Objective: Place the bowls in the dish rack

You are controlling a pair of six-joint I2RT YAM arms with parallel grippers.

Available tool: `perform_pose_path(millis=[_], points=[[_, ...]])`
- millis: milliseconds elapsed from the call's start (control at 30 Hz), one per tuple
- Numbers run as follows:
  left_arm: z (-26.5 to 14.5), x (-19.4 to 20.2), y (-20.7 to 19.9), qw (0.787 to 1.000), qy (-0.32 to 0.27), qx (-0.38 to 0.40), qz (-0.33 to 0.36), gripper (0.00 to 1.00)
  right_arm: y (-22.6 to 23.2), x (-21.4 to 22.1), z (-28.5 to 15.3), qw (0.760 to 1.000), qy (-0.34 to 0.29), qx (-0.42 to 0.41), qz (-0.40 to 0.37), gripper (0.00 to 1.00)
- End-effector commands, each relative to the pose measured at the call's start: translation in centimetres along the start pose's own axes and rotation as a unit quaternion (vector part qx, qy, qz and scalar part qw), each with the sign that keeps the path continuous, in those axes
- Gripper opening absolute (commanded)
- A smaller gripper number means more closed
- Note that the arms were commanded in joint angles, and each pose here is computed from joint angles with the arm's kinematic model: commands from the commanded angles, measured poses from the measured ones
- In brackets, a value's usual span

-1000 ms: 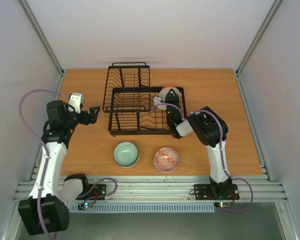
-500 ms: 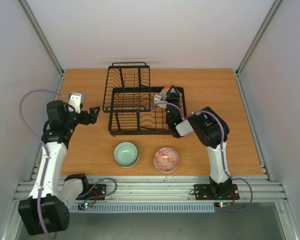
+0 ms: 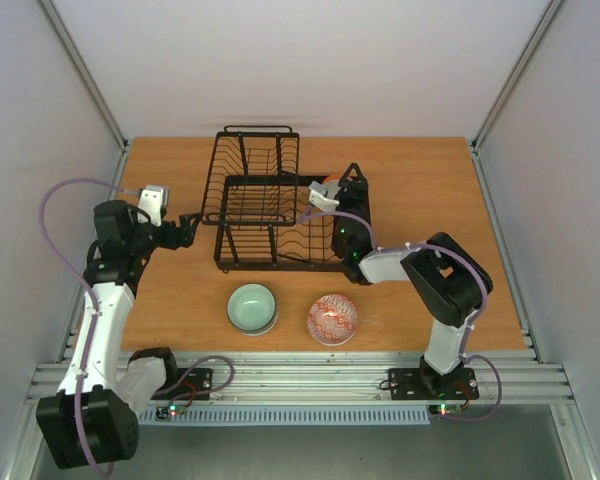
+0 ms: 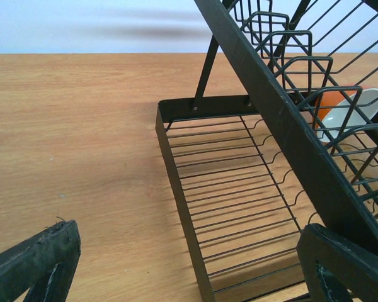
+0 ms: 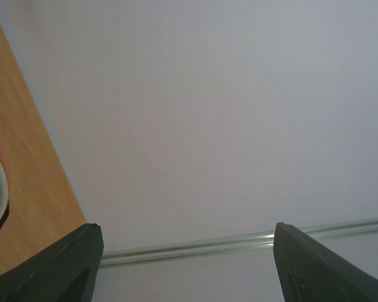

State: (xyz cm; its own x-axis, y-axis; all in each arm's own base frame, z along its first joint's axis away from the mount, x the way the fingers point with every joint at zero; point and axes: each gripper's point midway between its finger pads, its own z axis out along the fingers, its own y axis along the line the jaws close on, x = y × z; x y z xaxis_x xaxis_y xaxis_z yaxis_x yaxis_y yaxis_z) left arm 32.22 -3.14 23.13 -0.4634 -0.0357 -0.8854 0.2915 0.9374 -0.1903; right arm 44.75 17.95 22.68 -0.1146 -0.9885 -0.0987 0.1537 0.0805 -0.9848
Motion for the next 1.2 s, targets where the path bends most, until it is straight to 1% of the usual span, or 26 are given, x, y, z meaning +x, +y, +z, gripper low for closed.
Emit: perform_pose_path(millis=[0, 100, 167, 200, 233, 300, 367, 400, 500, 533, 567, 600, 667, 700, 733, 767, 867, 1000, 1167], points=[[0.1, -0.9, -0.2, 1.0, -0.02, 0.011, 0.0, 0.95, -2.7, 0.1, -2.7, 0.998, 0.038, 0.008, 0.04, 0.76], [0.1, -0.8, -0.3, 1.0, -0.019, 0.014, -0.001, 0.95, -2.6, 0.1, -4.7, 0.995, 0.061, -0.029, 0.067, 0.75], [0.2, -0.8, -0.3, 1.0, -0.017, 0.015, -0.001, 0.95, -0.6, 0.1, -6.7, 0.992, 0.066, -0.095, 0.06, 0.75], [0.3, -0.7, -0.2, 1.0, -0.017, 0.014, -0.001, 0.95, -0.3, 0.3, -7.7, 0.987, 0.07, -0.124, 0.073, 0.76], [0.3, -0.7, -0.2, 1.0, -0.016, 0.013, 0.0, 0.95, 0.3, 0.9, -8.7, 0.979, 0.082, -0.163, 0.09, 0.77], [0.3, -0.7, 0.1, 1.0, -0.016, 0.005, 0.0, 0.95, 0.1, 2.0, -10.6, 0.954, 0.109, -0.227, 0.163, 0.78], [0.2, -0.9, 0.6, 1.0, -0.019, -0.011, 0.004, 0.95, -1.3, 3.0, -11.7, 0.934, 0.125, -0.245, 0.226, 0.78], [0.1, -1.0, 0.8, 1.0, -0.021, -0.019, 0.005, 0.95, -1.7, 3.4, -12.3, 0.926, 0.133, -0.254, 0.246, 0.78], [-0.2, -1.3, 1.3, 0.999, -0.025, -0.036, 0.012, 0.95, -2.6, 4.6, -13.7, 0.901, 0.165, -0.287, 0.281, 0.75], [-0.3, -1.4, 1.6, 0.998, -0.027, -0.046, 0.016, 0.95, -2.8, 4.8, -14.1, 0.893, 0.176, -0.297, 0.289, 0.73], [-0.5, -1.6, 1.9, 0.998, -0.029, -0.057, 0.018, 0.95, -2.8, 5.0, -14.5, 0.884, 0.19, -0.309, 0.296, 0.68], [-0.7, -1.8, 2.3, 0.997, -0.032, -0.072, 0.023, 0.95, -2.5, 4.9, -15.0, 0.873, 0.199, -0.327, 0.303, 0.58], [-1.5, -2.6, 3.2, 0.993, -0.044, -0.107, 0.03, 0.95, -1.7, 4.0, -15.7, 0.851, 0.206, -0.368, 0.312, 0.29], [-1.9, -3.1, 3.7, 0.99, -0.05, -0.126, 0.034, 0.95, -1.4, 3.4, -15.9, 0.843, 0.208, -0.383, 0.316, 0.17], [-2.4, -3.4, 4.2, 0.987, -0.054, -0.145, 0.036, 0.95, -1.2, 2.9, -16.0, 0.837, 0.21, -0.394, 0.315, 0.09], [-2.8, -3.8, 4.9, 0.984, -0.056, -0.167, 0.037, 0.95, -0.9, 2.4, -15.9, 0.834, 0.21, -0.403, 0.313, 0.03], [-4.1, -4.3, 6.5, 0.972, -0.065, -0.224, 0.038, 0.95, 0.1, 0.6, -15.8, 0.826, 0.198, -0.432, 0.303, 0.01], [-5.3, -4.7, 7.9, 0.959, -0.074, -0.271, 0.035, 0.96, 1.3, -1.6, -14.8, 0.828, 0.179, -0.441, 0.295, 0.01], [-5.3, -4.5, 8.0, 0.96, -0.071, -0.269, 0.034, 0.96, 2.6, -3.7, -14.0, 0.827, 0.165, -0.458, 0.28, 0.01]])
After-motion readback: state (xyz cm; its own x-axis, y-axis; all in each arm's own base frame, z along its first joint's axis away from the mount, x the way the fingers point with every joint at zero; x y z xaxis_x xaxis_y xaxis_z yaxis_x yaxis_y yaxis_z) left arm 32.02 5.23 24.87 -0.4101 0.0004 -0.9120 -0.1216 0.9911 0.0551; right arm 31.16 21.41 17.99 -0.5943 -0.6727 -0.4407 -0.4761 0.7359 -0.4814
